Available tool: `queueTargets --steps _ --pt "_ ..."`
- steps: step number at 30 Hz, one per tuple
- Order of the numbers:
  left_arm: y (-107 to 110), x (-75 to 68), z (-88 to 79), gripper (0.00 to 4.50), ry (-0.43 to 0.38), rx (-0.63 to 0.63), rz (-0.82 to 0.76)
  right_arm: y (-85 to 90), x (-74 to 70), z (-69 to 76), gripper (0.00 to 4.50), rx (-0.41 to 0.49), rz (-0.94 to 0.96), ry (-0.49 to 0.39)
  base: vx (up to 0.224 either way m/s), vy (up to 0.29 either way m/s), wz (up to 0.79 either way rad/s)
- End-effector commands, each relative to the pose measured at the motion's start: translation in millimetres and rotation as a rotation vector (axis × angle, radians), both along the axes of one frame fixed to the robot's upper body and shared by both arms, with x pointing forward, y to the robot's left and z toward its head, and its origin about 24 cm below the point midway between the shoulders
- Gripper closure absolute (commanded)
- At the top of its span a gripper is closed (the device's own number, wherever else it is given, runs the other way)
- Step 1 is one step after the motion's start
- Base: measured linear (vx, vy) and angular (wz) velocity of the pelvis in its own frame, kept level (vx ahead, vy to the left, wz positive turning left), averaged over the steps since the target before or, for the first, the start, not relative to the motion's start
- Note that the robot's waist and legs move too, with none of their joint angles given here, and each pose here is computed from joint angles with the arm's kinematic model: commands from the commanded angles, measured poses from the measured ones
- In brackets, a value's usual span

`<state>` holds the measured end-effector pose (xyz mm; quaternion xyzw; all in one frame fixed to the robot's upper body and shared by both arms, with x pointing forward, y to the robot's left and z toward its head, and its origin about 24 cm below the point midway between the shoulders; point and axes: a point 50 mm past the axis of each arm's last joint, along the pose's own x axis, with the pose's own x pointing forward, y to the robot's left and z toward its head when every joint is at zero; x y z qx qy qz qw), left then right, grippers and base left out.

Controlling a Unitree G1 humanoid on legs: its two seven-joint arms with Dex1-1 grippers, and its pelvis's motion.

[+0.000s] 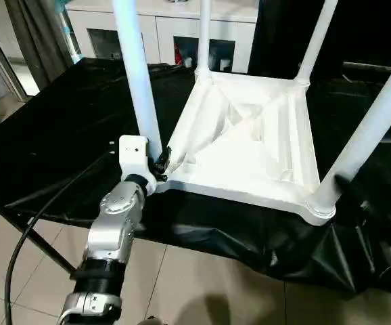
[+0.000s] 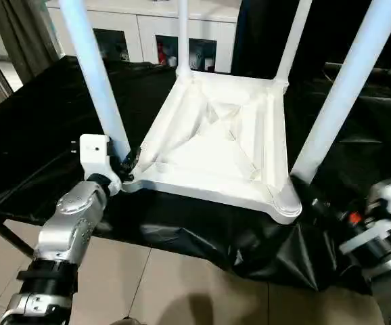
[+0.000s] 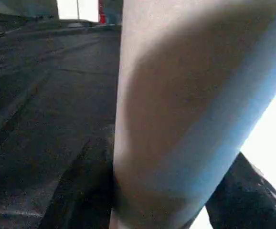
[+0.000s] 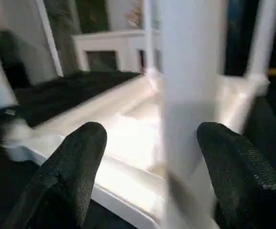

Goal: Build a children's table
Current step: Flip table

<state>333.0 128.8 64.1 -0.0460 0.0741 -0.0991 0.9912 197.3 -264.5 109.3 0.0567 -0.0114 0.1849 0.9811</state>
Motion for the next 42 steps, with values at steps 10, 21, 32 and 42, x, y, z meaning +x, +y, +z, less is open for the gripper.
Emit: queueTargets --steps 10,21,32,42 --pt "-11.8 9.0 -4.4 2.41 0.009 0.079 -0.013 30.1 -2.7 -31.4 1.08 -0.068 0.172 0.118 0.0 0.0 0.0" --pt "-24.2 13.2 4.4 2.43 0.021 -0.038 -0.015 69.0 18.3 -56.9 1.08 -0.034 0.171 0.225 0.0 0.0 0.0" --pt "-34.8 6.3 15.2 2.42 0.099 -0.342 0.052 88.8 28.6 -63.9 0.34 0.089 0.1 0.262 0.0 0.0 0.0" --pt "-35.9 0.2 19.3 2.42 0.134 -0.409 0.056 93.9 53.0 -54.1 0.0 0.248 0.019 0.216 0.0 0.0 0.0"
